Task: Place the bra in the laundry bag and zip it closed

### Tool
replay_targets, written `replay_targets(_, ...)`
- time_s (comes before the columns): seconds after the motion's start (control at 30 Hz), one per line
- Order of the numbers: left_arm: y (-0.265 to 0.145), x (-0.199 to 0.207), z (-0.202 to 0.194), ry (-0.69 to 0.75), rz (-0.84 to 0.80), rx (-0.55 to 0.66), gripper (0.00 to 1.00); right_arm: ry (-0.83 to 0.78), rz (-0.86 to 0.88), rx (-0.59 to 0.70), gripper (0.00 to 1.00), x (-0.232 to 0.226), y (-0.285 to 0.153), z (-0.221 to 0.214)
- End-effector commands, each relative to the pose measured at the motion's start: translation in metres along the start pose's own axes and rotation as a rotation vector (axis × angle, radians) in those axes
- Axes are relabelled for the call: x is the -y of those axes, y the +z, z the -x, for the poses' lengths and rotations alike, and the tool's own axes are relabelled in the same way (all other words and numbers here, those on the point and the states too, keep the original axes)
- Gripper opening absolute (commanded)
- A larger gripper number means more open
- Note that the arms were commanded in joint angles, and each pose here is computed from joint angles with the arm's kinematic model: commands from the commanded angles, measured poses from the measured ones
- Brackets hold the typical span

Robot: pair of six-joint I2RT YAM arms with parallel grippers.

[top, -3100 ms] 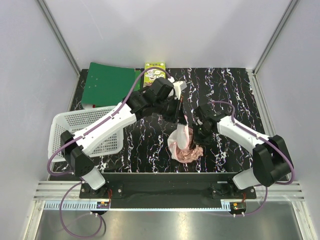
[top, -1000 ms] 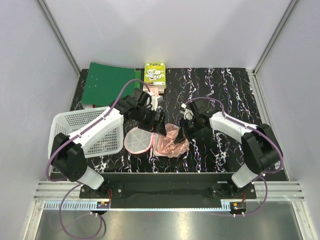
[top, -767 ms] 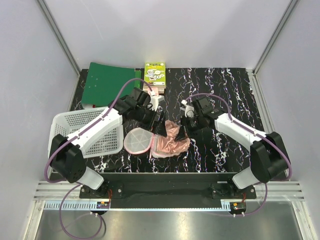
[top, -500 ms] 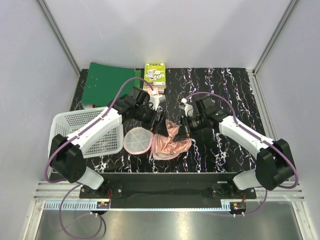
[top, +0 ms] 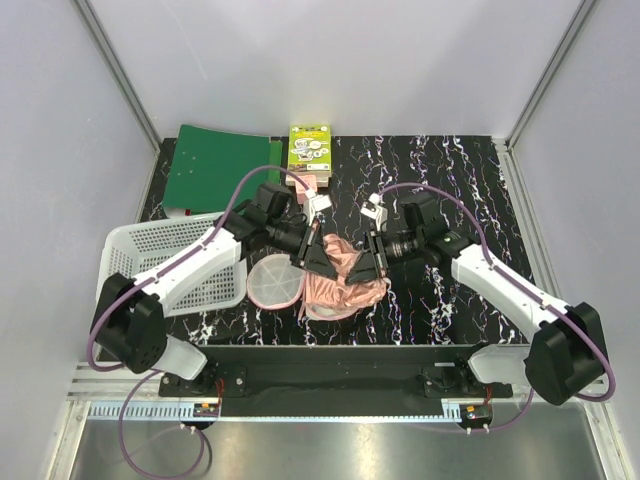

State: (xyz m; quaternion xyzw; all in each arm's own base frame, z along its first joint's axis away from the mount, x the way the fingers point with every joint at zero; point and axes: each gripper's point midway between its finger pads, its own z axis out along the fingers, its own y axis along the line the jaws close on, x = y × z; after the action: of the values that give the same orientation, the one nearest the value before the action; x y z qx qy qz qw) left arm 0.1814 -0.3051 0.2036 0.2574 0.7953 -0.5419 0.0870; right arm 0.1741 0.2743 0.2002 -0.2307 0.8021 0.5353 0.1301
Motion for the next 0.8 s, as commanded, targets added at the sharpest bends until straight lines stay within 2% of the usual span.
replay_targets(0.0, -0.029, 0.01, 0.029, 0.056, 0.034, 0.149, 0.0, 0.069, -0.052, 0.061, 0.3, 0.005, -0.003, 0.007)
replay_targets(0.03, -0.04, -0.006, 0.036, 0.029, 0.141, 0.188, 0.0, 0.113, -0.105, 0.092, 0.5, 0.015, -0.006, 0.01)
replay_targets(0.07, -0.046, -0.014, 0.039, 0.017, 0.2, 0.211, 0.0, 0.199, -0.142, 0.111, 0.6, 0.025, -0.007, 0.008)
replay_targets(0.13, -0.064, -0.028, 0.042, 0.009, 0.343, 0.252, 0.0, 0.271, -0.195, 0.172, 0.73, 0.038, -0.017, 0.013)
replay_targets(0.17, -0.068, -0.031, 0.042, 0.009, 0.381, 0.267, 0.0, 0.307, -0.215, 0.188, 0.85, 0.043, -0.019, 0.011)
replay_targets(0.3, -0.087, -0.033, 0.042, 0.012, 0.474, 0.333, 0.0, 0.355, -0.32, 0.235, 1.0, 0.063, -0.033, 0.008)
replay_targets(0.4, -0.099, -0.032, 0.039, 0.011, 0.531, 0.36, 0.0, 0.41, -0.41, 0.232, 1.0, 0.084, -0.036, -0.001)
replay_targets(0.47, -0.102, -0.033, 0.035, 0.001, 0.549, 0.362, 0.0, 0.46, -0.438, 0.212, 0.95, 0.096, -0.032, -0.009)
replay_targets(0.5, -0.102, -0.034, 0.033, -0.004, 0.554, 0.361, 0.0, 0.472, -0.44, 0.203, 0.86, 0.098, -0.031, -0.012)
replay_targets(0.57, -0.103, -0.034, 0.027, -0.019, 0.561, 0.354, 0.0, 0.494, -0.456, 0.166, 0.78, 0.109, -0.026, -0.02)
replay_targets(0.6, -0.103, -0.034, 0.026, -0.024, 0.558, 0.355, 0.0, 0.503, -0.459, 0.142, 0.68, 0.114, -0.023, -0.023)
replay_targets(0.77, -0.095, -0.027, 0.02, -0.075, 0.496, 0.343, 0.0, 0.475, -0.46, 0.101, 0.52, 0.132, -0.009, -0.022)
